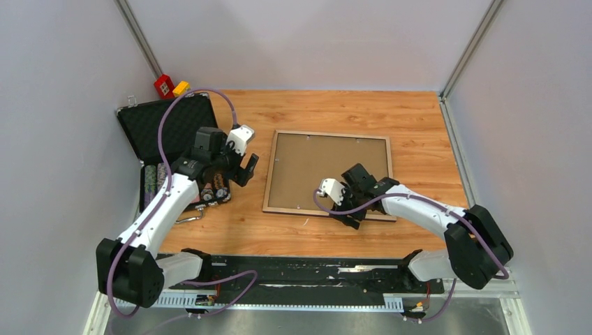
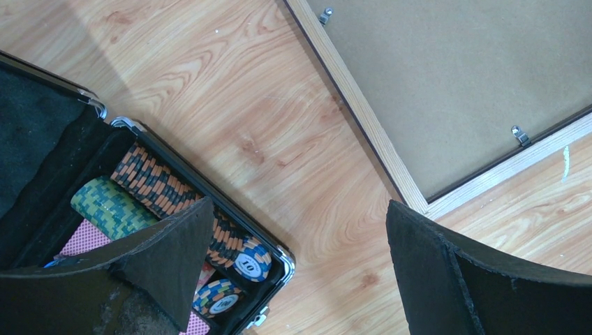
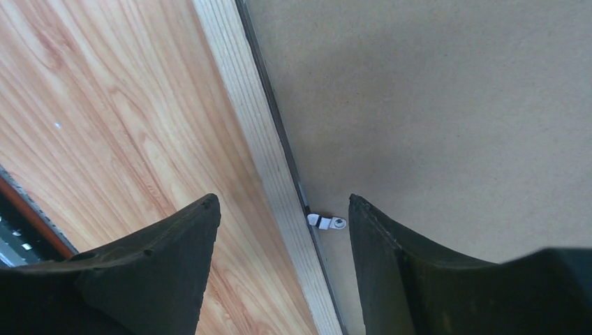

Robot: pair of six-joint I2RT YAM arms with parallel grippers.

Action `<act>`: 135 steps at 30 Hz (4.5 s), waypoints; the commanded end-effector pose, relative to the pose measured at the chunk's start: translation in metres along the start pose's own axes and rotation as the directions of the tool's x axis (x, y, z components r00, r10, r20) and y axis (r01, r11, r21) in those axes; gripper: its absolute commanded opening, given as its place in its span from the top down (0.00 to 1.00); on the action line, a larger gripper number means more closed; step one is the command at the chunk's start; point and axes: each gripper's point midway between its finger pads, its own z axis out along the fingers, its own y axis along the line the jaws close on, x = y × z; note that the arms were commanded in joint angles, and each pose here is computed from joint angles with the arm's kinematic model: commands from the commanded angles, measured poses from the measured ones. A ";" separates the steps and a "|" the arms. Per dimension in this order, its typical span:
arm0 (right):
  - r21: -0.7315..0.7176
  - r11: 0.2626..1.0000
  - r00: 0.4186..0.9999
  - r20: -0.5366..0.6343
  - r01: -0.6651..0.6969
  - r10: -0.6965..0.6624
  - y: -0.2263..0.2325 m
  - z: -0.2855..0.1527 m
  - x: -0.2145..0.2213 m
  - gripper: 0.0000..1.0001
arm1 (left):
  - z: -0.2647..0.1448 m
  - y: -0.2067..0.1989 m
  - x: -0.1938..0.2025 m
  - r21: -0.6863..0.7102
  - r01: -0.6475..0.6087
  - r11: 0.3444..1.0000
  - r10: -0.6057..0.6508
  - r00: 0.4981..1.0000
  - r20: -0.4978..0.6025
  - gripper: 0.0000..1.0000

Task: Put the photo into the frame
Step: Turn over the photo frame at the center of the board.

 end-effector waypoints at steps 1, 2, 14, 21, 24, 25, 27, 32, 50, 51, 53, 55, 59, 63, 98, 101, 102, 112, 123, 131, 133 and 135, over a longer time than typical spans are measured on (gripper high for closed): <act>0.035 0.999 0.999 -0.041 0.028 -0.026 -0.007 0.008 0.002 0.35 | -0.007 0.002 -0.013 -0.015 -0.026 1.000 0.027 0.997 0.066 0.00; 0.039 0.999 0.998 -0.050 0.029 -0.027 -0.007 0.009 0.003 0.36 | -0.007 0.002 -0.013 -0.015 -0.027 1.000 0.028 0.997 0.067 0.00; 0.030 0.999 0.997 -0.075 0.017 -0.015 0.002 0.017 0.008 0.61 | -0.008 0.000 -0.012 -0.005 -0.032 0.999 0.032 0.997 0.072 0.00; 0.013 1.000 0.999 -0.042 -0.001 0.002 0.005 0.013 -0.002 1.00 | -0.011 0.002 -0.013 -0.013 -0.065 0.998 0.066 0.995 0.069 0.00; -0.003 1.000 1.000 -0.018 -0.008 0.008 0.006 0.008 -0.013 1.00 | -0.009 -0.005 -0.013 0.001 -0.111 0.994 0.111 0.991 0.071 0.00; -0.007 1.000 1.000 -0.011 -0.010 0.010 0.005 0.007 -0.017 1.00 | -0.008 -0.007 -0.011 0.004 -0.122 0.993 0.121 0.990 0.069 0.00; -0.016 1.000 1.000 0.000 -0.012 0.012 0.005 0.005 -0.024 1.00 | -0.006 -0.015 -0.012 0.012 -0.162 0.987 0.160 0.984 0.077 0.00; -0.043 0.999 1.000 0.001 -0.012 0.012 0.004 0.010 -0.033 1.00 | -0.002 -0.037 -0.019 0.042 -0.253 0.966 0.248 0.963 0.105 0.00; -0.123 0.990 0.991 0.098 -0.075 0.087 -0.006 -0.014 -0.072 1.00 | -0.013 -0.076 -0.050 -0.015 -0.653 0.758 0.635 0.731 0.251 0.00; -0.129 0.988 0.990 0.108 -0.081 0.095 -0.007 -0.018 -0.075 1.00 | -0.015 -0.077 -0.051 -0.025 -0.667 0.744 0.649 0.714 0.263 0.00; -0.143 0.985 0.985 0.128 -0.093 0.112 -0.010 -0.026 -0.081 1.00 | -0.016 -0.081 -0.052 -0.033 -0.706 0.708 0.686 0.675 0.271 0.00; -0.155 0.982 0.981 0.145 -0.105 0.128 -0.012 -0.035 -0.086 1.00 | -0.013 -0.084 -0.053 -0.029 -0.730 0.683 0.709 0.653 0.266 0.00; -0.194 0.972 0.970 0.178 -0.131 0.166 -0.014 -0.049 -0.093 1.00 | -0.005 -0.092 -0.057 -0.031 -0.781 0.624 0.758 0.594 0.268 0.00; -0.232 0.958 0.957 0.198 -0.166 0.214 -0.017 -0.061 -0.092 1.00 | 0.009 -0.096 -0.057 -0.049 -0.842 0.537 0.817 0.504 0.281 0.00; -0.275 0.939 0.927 0.250 -0.209 0.280 -0.025 -0.118 -0.076 1.00 | 0.091 -0.142 -0.073 -0.152 -0.972 0.180 0.953 0.134 0.272 0.42; -0.278 0.936 0.924 0.252 -0.215 0.287 -0.025 -0.120 -0.076 1.00 | 0.089 -0.144 -0.073 -0.152 -0.972 0.178 0.955 0.133 0.266 0.55; -0.277 0.936 0.924 0.252 -0.216 0.288 -0.026 -0.120 -0.075 1.00 | 0.089 -0.145 -0.072 -0.148 -0.974 0.173 0.957 0.130 0.259 0.58; -0.181 0.953 0.917 0.280 -0.241 0.285 -0.039 -0.141 -0.079 0.50 | 0.078 -0.142 -0.074 -0.037 -0.975 0.221 0.963 0.212 0.165 0.95; 0.059 0.959 0.880 0.415 -0.277 0.229 -0.069 -0.196 -0.097 0.24 | 0.028 -0.135 -0.093 0.044 -0.945 0.325 0.935 0.328 0.136 1.00; 0.161 0.953 0.858 0.491 -0.257 0.148 -0.070 -0.232 -0.104 0.19 | 0.005 -0.128 -0.104 0.057 -0.955 0.290 0.948 0.295 0.117 1.00; 0.184 0.953 0.854 0.507 -0.240 0.118 -0.067 -0.240 -0.104 0.19 | 0.001 -0.127 -0.107 0.055 -0.956 0.287 0.950 0.292 0.112 1.00; 0.199 0.954 0.854 0.511 -0.224 0.093 -0.064 -0.246 -0.103 0.18 | -0.005 -0.125 -0.112 0.052 -0.955 0.291 0.949 0.295 0.110 1.00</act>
